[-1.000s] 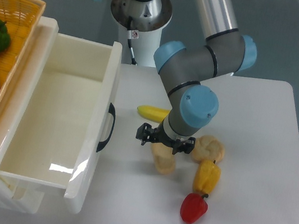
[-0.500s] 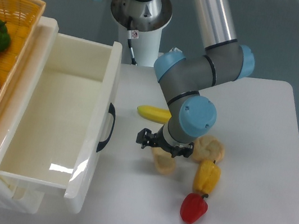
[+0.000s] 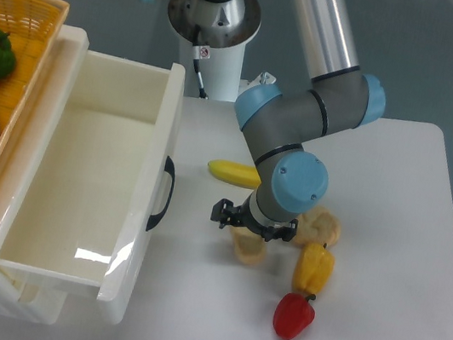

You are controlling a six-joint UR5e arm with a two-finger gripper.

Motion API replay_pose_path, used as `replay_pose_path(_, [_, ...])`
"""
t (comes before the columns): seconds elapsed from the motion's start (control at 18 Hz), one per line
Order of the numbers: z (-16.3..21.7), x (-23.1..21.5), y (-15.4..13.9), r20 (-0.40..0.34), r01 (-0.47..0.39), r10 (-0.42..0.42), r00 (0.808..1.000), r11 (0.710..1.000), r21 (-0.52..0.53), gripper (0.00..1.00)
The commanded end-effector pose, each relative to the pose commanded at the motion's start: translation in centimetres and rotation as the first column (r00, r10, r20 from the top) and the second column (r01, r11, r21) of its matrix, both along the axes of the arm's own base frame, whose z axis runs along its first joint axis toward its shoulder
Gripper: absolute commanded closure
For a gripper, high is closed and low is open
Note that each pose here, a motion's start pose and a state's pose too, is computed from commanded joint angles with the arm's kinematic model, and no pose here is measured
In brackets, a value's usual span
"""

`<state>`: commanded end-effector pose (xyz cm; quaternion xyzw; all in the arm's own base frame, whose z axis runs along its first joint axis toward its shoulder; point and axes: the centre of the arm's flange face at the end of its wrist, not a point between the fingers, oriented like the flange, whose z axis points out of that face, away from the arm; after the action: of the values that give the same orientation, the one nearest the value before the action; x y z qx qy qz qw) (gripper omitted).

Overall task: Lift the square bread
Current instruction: 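Lower the gripper onto the bread roll and close the fingers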

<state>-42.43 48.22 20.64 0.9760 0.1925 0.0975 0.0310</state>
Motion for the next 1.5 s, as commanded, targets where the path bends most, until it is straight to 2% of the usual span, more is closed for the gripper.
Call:
replay_pose_path(0.5, [-0.9,0.0,0.0,0.009,0.0,0.0,1.0,1.0,-0.006,0.0])
replay_pose_path(0.61, [-1.0,-0.1,0.1,0.006,0.0,0.0,1.0,1.0,-0.005,0.04])
replay_pose_path(0.72, [-0.9,-0.2,0.1,0.005,-0.001,0.001,1.0,1.0,-0.004,0.15])
replay_pose_path(0.89, [-0.6,-0.3,0.2,-0.002,-0.018,0.018,1.0,1.0,-0.003,0.4])
replay_pose_path(1.06, [-0.4,-0.4,0.3,-0.006,-0.038,0.038,0.999,0.999,-0.004,0.81])
replay_pose_path(1.11, [-0.4,-0.4,0.3,-0.005,-0.038,0.038,0.999,0.999,-0.005,0.88])
replay_pose_path(1.28, [-0.2,-0.5,0.3,-0.007,-0.036,0.036,0.999,0.999,-0.003,0.98])
replay_pose_path(1.5, [0.2,-0.5,0.4,-0.013,-0.036,0.036,0.999,0.999,0.002,1.0])
